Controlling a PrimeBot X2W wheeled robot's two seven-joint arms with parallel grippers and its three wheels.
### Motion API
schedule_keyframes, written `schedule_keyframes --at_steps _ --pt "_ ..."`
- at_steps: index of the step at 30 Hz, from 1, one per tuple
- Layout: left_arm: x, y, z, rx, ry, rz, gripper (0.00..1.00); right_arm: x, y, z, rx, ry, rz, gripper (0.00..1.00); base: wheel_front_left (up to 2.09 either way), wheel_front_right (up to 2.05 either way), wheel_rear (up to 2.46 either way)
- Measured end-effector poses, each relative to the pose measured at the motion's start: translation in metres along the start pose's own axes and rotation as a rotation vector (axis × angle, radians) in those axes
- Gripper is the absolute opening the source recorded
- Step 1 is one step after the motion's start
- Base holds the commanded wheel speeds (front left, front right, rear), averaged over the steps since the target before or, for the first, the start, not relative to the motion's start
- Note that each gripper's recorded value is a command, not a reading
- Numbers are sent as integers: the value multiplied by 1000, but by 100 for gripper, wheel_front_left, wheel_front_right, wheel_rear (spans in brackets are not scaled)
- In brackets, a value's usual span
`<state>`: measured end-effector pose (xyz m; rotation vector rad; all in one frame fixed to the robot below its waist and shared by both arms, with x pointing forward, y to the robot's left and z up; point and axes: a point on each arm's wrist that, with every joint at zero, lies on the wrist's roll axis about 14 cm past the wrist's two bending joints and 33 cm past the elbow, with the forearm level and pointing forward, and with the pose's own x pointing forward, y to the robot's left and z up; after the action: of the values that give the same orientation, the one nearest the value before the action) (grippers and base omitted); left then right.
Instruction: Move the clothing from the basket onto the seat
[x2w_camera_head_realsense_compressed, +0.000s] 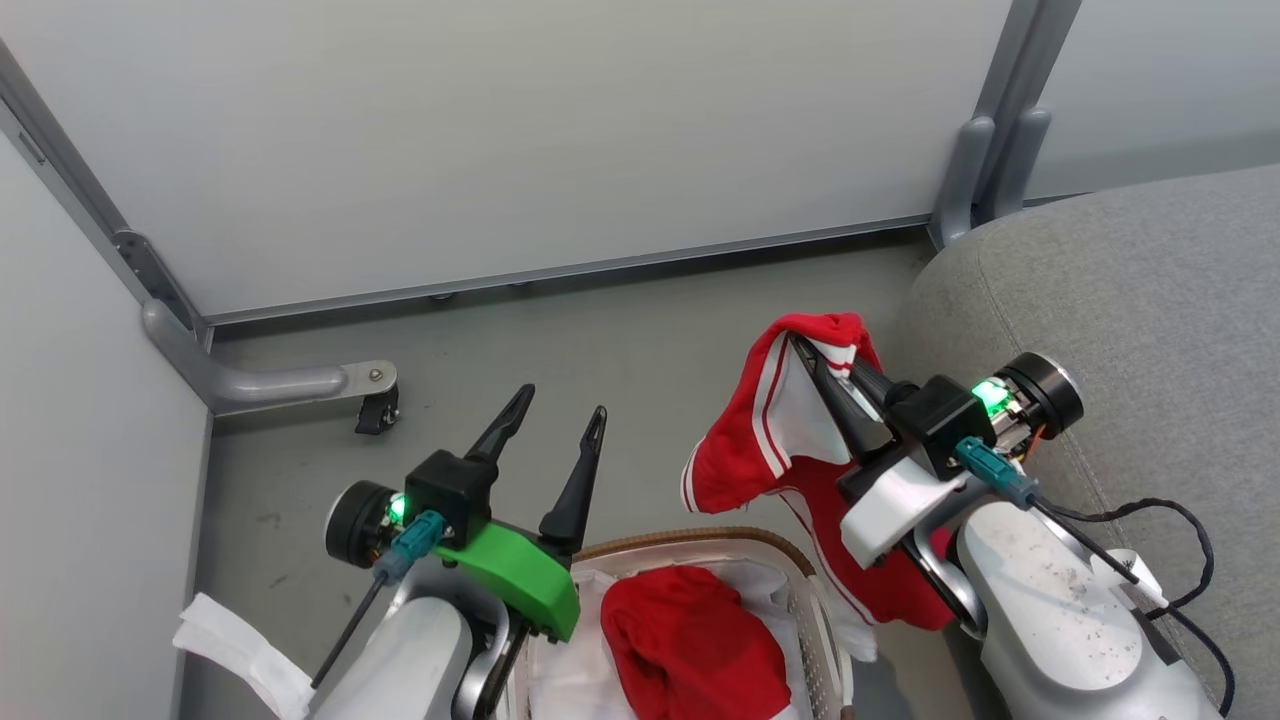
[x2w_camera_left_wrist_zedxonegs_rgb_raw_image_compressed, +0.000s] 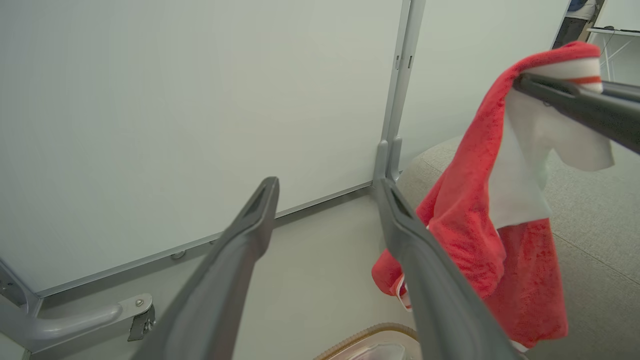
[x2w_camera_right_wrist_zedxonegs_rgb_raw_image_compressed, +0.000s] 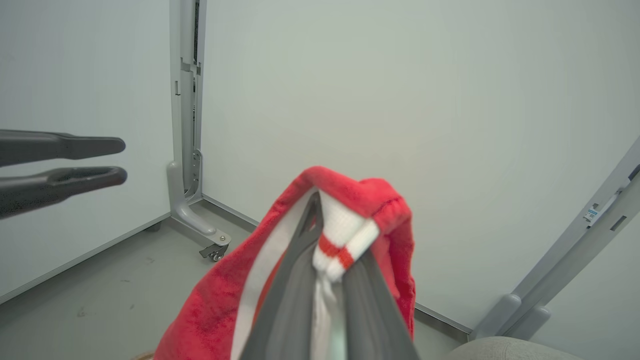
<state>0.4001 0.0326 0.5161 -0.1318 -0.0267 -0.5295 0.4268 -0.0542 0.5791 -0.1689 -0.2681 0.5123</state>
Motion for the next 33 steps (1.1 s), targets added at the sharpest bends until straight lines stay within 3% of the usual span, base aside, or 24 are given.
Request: schedule_keyframes --at_steps 16,22,27,33 --pt "-4 -19 -35 -77 64 -2 100 -10 -46 14 -53 -33 -123 0 0 0 0" --pt "6 -42 -46 -89 92 -79 100 -33 -82 17 -105 -19 -217 0 0 0 0" --pt "22 -75 -55 -97 111 -195 100 -71 -129 18 -151 10 -363 0 0 0 0" --pt "37 -109 -63 -102 125 -313 100 -104 -157 16 -176 46 -477 0 0 0 0"
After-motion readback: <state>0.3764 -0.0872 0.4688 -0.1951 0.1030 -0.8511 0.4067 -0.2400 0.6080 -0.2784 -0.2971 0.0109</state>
